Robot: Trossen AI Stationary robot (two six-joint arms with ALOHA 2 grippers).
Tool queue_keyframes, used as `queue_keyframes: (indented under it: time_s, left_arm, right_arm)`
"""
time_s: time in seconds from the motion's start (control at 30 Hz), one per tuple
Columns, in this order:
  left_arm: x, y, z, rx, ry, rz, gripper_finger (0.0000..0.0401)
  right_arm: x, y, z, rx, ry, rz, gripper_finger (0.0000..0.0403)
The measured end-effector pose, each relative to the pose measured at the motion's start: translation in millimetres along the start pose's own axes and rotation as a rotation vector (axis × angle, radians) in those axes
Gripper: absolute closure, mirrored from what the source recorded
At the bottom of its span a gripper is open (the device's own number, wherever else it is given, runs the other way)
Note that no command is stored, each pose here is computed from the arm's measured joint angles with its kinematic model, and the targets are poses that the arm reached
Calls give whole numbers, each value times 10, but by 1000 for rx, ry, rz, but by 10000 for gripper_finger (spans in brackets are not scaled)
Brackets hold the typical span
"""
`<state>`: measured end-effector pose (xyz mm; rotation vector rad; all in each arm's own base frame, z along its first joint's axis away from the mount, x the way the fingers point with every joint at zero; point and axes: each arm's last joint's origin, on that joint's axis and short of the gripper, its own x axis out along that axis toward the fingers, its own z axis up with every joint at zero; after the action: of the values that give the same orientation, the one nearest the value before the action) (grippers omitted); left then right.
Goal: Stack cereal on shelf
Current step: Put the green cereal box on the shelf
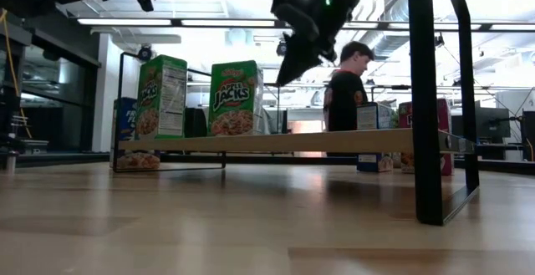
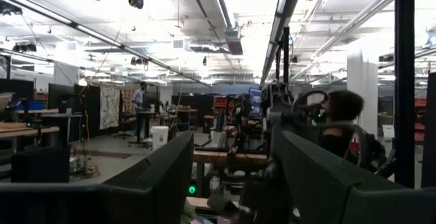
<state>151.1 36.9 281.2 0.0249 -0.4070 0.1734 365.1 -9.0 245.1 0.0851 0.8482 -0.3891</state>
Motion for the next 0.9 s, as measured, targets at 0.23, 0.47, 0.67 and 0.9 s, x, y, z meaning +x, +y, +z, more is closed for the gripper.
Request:
queue_keyframes:
  time_s: [0.23,0.47,0.67,0.9]
  left_arm:
    - [0,0,-9,0,9,0,192]
    - [0,1,-12,-7,13,1,192]
    - [0,1,-15,-8,15,1,192]
    - [0,1,-13,-11,14,1,192]
  right_arm:
    - [91,-3,-105,38,11,47,400]
    - [168,24,-136,39,11,69,402]
    - [192,38,-155,33,33,102,402]
    - [189,50,-177,32,66,153,403]
